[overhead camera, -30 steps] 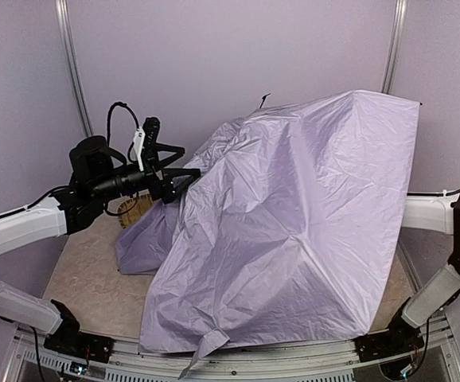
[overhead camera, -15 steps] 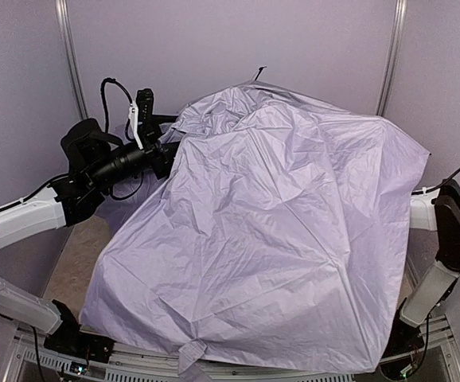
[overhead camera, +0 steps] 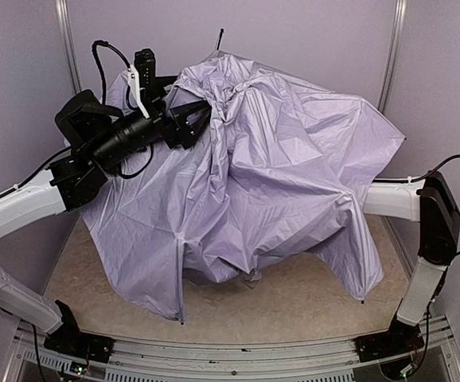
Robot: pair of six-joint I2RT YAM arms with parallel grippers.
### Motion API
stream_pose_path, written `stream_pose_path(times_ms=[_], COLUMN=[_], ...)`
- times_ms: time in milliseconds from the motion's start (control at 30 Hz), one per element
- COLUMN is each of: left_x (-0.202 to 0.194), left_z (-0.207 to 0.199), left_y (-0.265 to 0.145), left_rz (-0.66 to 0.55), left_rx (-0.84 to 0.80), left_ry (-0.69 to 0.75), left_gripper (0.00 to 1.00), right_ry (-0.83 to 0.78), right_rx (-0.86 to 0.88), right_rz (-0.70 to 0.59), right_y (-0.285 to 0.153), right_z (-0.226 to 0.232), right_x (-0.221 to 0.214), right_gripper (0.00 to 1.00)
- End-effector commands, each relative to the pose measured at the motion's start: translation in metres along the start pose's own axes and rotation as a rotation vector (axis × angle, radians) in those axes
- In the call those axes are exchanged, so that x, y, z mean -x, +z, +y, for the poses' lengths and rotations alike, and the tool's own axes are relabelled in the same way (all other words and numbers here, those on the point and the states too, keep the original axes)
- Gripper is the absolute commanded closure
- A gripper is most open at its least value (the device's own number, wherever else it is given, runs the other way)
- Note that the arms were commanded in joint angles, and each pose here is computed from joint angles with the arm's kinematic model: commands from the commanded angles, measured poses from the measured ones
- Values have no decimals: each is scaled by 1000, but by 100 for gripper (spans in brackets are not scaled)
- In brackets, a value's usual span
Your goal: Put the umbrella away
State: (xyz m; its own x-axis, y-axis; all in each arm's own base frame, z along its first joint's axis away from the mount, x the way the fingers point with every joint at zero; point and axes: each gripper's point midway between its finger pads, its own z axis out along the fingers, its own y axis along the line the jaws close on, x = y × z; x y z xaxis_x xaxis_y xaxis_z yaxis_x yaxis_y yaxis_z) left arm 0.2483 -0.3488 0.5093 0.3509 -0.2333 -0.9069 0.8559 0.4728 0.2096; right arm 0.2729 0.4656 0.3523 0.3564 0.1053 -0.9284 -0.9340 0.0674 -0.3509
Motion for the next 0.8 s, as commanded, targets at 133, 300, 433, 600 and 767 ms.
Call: stream_pose_path(times_ms=[133, 300, 433, 600, 767], left_x=[-151, -279, -322, -323, -257], left_z=[-12, -29, -70, -68, -35], left_y=[-8, -73, -96, -87, -52], left_rz=[319, 497, 574, 599, 512], left_rx=[-2, -1, -78, -35, 11], left_ry=[-88, -260, -345, -313, -294], left_gripper=[36, 78, 94, 95, 93], right_ry=[110, 243, 307, 291, 232], right_rx=[34, 11, -18, -24, -29], right_rz=[140, 212, 255, 243, 180], right_y=[19, -3, -7, 5, 15], right_z=[34, 68, 71, 53, 26], right_x=[-78, -188, -232, -214, -141], right_gripper=[100, 100, 100, 100, 100])
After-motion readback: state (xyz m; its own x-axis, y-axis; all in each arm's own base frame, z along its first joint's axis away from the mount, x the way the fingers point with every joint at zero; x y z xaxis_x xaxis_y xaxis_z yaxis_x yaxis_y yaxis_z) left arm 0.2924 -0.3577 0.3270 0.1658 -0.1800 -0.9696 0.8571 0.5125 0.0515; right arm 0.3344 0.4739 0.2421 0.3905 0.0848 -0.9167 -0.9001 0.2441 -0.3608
